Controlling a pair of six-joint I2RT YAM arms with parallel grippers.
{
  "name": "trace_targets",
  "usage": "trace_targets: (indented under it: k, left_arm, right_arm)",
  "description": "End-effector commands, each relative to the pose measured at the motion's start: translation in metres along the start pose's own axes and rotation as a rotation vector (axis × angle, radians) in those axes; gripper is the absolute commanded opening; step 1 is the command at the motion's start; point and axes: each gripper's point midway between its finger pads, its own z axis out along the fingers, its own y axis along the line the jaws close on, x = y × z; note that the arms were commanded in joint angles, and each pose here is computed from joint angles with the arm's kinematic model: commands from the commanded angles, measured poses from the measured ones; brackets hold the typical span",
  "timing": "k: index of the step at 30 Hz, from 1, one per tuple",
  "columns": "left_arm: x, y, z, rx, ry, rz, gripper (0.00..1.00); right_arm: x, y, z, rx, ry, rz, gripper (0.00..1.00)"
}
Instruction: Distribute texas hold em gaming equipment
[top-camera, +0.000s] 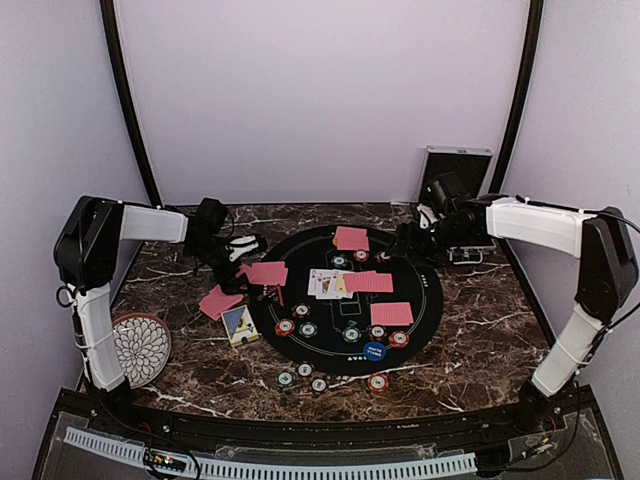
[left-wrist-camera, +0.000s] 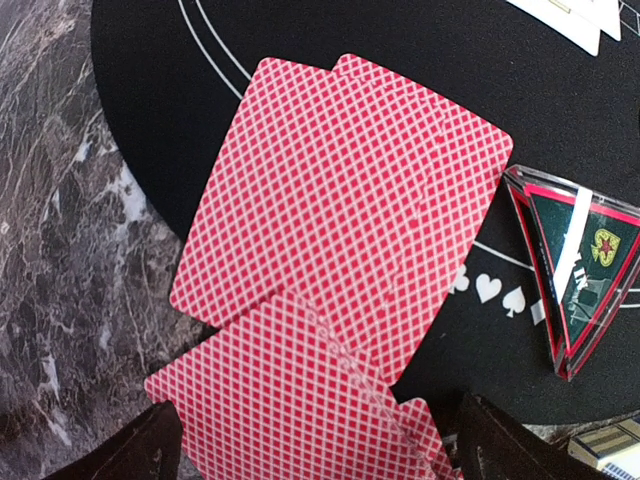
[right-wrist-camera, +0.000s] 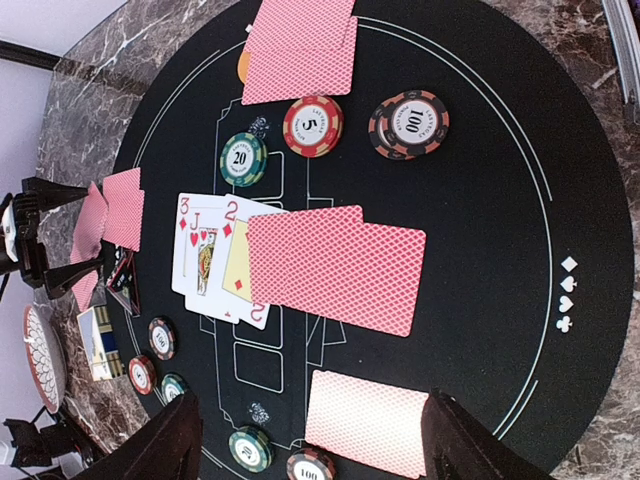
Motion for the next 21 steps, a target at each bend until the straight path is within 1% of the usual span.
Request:
trace_targets:
  k: [1,11,16,21]
  left_arm:
    - [-0.002,-0.008,-0.001,0.073,0.012,0.057,0.97]
    - [0.007,-0.004,-0.001,0.066,0.060,0.075,0.86]
    - [0.021,-0.008,-0.001,0.071,0.101,0.052,0.81]
    - [0.041,-0.007,-0.015,0.014,0.118,0.014,0.78]
  right_arm:
    - [-0.003,0.001,-0.011,-0.017,-0.026,-0.002,0.77]
    - [0.000,0.002,-0.010,-0.045,-0.018,0.002,0.75]
    - [0.002,0.000,-0.010,-0.044,-0.015,0.003,0.74]
    - [0.002,0.003,-0.011,-0.058,-0.021,0.001,0.73]
